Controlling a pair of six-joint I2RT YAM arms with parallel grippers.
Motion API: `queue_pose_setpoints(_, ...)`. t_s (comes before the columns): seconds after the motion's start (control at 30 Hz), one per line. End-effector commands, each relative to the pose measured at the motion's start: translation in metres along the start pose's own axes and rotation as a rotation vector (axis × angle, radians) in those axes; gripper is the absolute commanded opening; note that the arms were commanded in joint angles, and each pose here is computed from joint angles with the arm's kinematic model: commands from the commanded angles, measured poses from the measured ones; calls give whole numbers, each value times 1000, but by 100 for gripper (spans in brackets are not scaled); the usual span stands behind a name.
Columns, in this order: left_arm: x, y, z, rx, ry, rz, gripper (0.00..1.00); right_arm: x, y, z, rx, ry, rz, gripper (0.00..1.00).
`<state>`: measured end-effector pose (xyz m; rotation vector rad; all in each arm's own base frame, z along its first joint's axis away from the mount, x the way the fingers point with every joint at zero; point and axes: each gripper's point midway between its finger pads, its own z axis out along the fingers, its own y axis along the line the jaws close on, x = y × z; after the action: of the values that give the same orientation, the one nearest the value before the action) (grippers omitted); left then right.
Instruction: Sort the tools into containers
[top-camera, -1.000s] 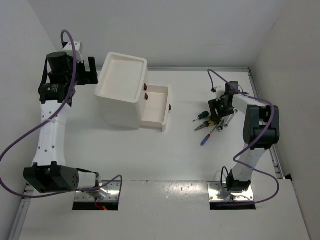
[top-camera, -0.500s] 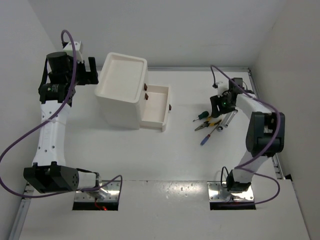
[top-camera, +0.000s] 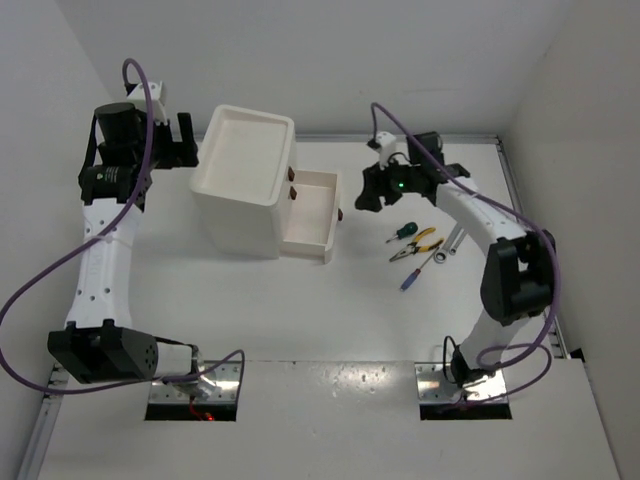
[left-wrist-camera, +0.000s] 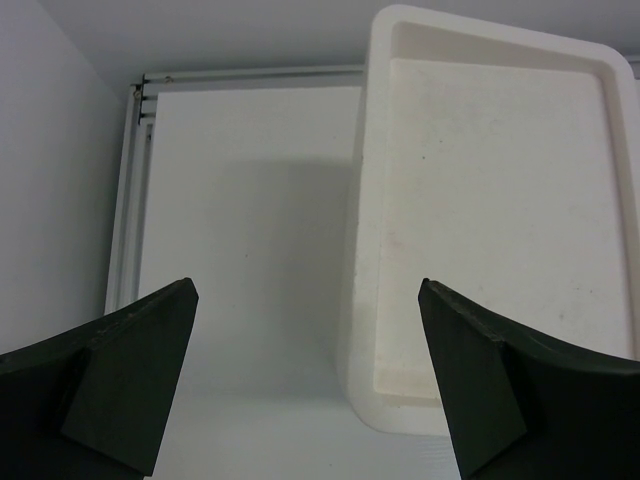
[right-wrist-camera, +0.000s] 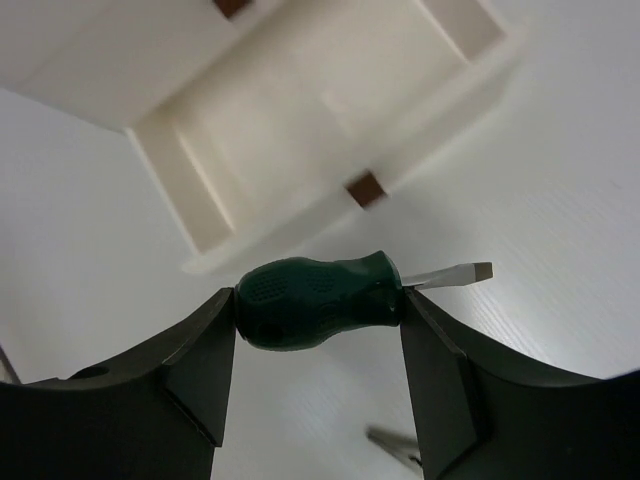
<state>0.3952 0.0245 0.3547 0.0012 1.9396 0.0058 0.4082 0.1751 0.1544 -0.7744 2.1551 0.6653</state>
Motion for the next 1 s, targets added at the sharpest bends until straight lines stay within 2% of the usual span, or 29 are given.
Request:
queue_pose_setpoints(0.0,-16,-1,2,14,-50,-29,100,-51,35,30,-100,-121,-64,21)
queue_pose_setpoints(0.17,-9,-1,7,14,-30,-31,100,-57,50,74,-127,-85,-106,21)
queue_pose_setpoints(0.23,-4,1,9,4,-19,-32,100,-46,51,92,-143,-57,-100,23)
queue_pose_setpoints(0.33,-4,2,9,-7,-19,-32,100,-44,57,108,-127,-42,-118,36)
queue_pose_setpoints(0.47,-4,4,9,-16,-19,-32,100,-48,72,119,-133,-59,-156,42)
queue_pose_setpoints(0.6,3,4,12,-16,0,-34,100,-49,76,122,-131,-68,-138,53)
queue_pose_setpoints(0.67,3,4,12,-16,0,-34,100,-56,84,116,-136,-91,-154,65)
queue_pose_setpoints(0.7,3,4,12,-16,0,-34,100,-61,77,113,-92,-98,-157,75)
queue_pose_setpoints(0.77,3,4,12,-16,0,-34,100,-71,79,103,-52,-120,-172,81)
queue_pose_setpoints(0.83,1,4,8,-16,-10,-33,100,-69,74,94,-24,-122,-166,85)
queue_pose_setpoints(0.9,7,4,9,-15,9,-35,100,-82,72,74,11,-156,-164,85)
queue_pose_setpoints(0.97,4,3,5,-16,-2,-34,100,-74,58,59,54,-142,-162,85)
